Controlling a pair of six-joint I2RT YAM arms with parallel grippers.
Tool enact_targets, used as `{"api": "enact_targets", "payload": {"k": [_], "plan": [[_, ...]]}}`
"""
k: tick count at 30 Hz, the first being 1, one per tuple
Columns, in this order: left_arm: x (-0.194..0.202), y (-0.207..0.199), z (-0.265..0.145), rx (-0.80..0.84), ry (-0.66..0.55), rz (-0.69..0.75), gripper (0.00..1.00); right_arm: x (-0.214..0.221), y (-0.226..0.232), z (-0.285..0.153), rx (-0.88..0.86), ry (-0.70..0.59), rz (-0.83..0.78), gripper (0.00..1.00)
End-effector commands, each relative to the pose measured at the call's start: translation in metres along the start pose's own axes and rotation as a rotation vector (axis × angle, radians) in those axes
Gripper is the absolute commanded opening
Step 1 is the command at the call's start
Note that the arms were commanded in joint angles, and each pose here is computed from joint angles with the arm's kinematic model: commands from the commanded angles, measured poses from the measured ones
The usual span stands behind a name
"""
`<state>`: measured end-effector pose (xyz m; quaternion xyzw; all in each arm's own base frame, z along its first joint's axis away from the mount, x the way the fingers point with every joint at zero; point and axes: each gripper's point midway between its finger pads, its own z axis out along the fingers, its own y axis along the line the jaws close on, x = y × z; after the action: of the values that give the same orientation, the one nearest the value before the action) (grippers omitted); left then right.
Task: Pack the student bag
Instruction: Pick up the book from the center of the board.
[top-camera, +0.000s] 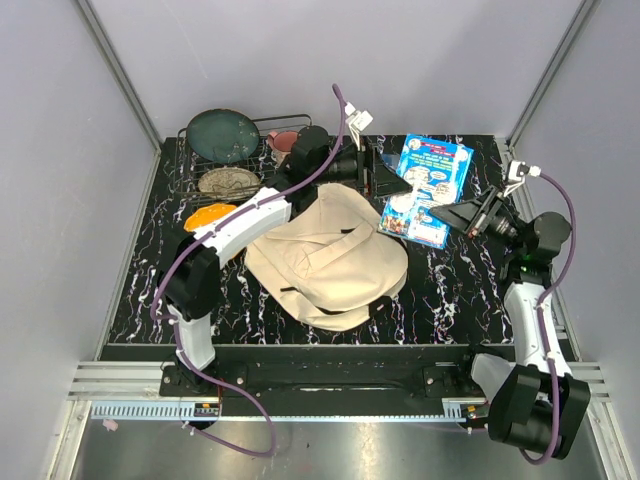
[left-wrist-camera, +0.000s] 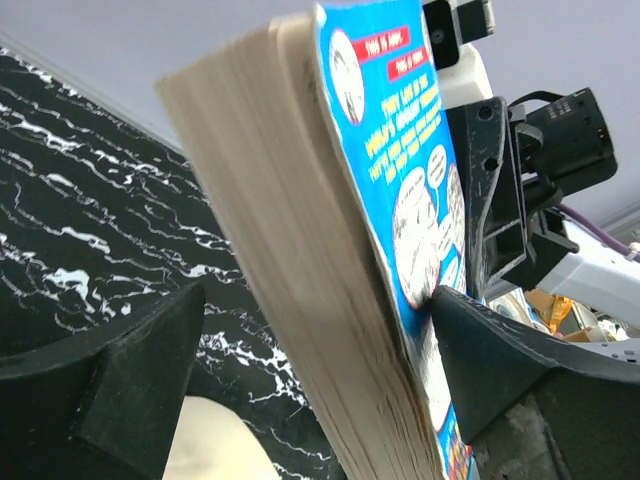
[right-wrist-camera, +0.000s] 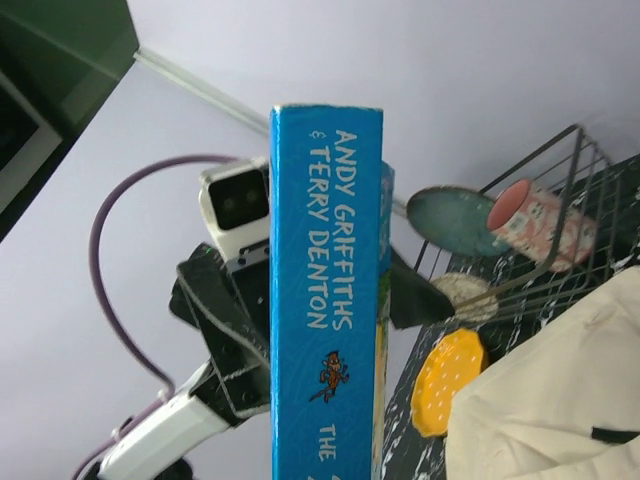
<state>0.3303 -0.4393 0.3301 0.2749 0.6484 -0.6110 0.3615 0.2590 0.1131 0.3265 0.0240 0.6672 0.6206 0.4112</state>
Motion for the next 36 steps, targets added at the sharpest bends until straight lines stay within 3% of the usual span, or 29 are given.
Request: {"api": "enact_targets", "payload": {"k": [1,12,16,17,19,20,22,24,26,28,30,31,33,36], "plan": [[-0.029,-0.035,0.002,0.154,-0.066,0.079,0.99,0.007,0.037,0.001,-0.113,0.084,-0.142,0.0],[-0.035,-0.077,-0.009,0.335,-0.074,0.128,0.99,0.028,0.03,0.02,-0.122,0.188,-0.149,0.0],[-0.03,-0.077,-0.01,0.345,-0.048,0.116,0.63,0.028,0.02,0.021,-0.071,0.195,-0.124,0.0],[-0.03,-0.077,-0.011,0.344,-0.042,0.112,0.45,0.027,0.017,0.022,-0.063,0.193,-0.15,0.0],[-0.026,-0.076,-0.01,0.346,-0.03,0.101,0.21,0.024,0.013,0.023,-0.043,0.186,-0.142,0.0],[-0.024,-0.076,-0.011,0.352,-0.021,0.095,0.05,0.023,0.013,0.024,-0.042,0.187,-0.149,0.0],[-0.024,-0.077,-0.012,0.354,-0.019,0.095,0.0,0.019,0.01,0.026,-0.033,0.183,-0.14,0.03],[-0.023,-0.074,-0.014,0.339,-0.028,0.095,0.0,0.013,0.006,0.029,-0.015,0.171,-0.135,0.14],[-0.031,-0.066,-0.02,0.278,-0.076,0.092,0.0,0.008,-0.002,0.032,0.019,0.161,-0.117,0.45],[-0.045,-0.059,-0.033,0.188,-0.143,0.082,0.0,0.0,-0.017,0.034,0.117,0.111,-0.077,0.62],[-0.055,-0.021,-0.049,0.008,-0.243,0.027,0.0,-0.008,-0.032,0.033,0.199,0.043,-0.075,0.82],[-0.067,-0.025,-0.063,-0.025,-0.298,0.031,0.0,-0.004,-0.034,0.031,0.205,0.026,-0.078,0.86],[-0.072,0.005,-0.089,-0.139,-0.411,-0.056,0.0,0.005,-0.048,0.028,0.235,-0.017,-0.013,0.93],[-0.077,0.015,-0.121,-0.218,-0.543,-0.127,0.0,0.02,-0.059,0.028,0.25,-0.076,0.045,0.94]]}}
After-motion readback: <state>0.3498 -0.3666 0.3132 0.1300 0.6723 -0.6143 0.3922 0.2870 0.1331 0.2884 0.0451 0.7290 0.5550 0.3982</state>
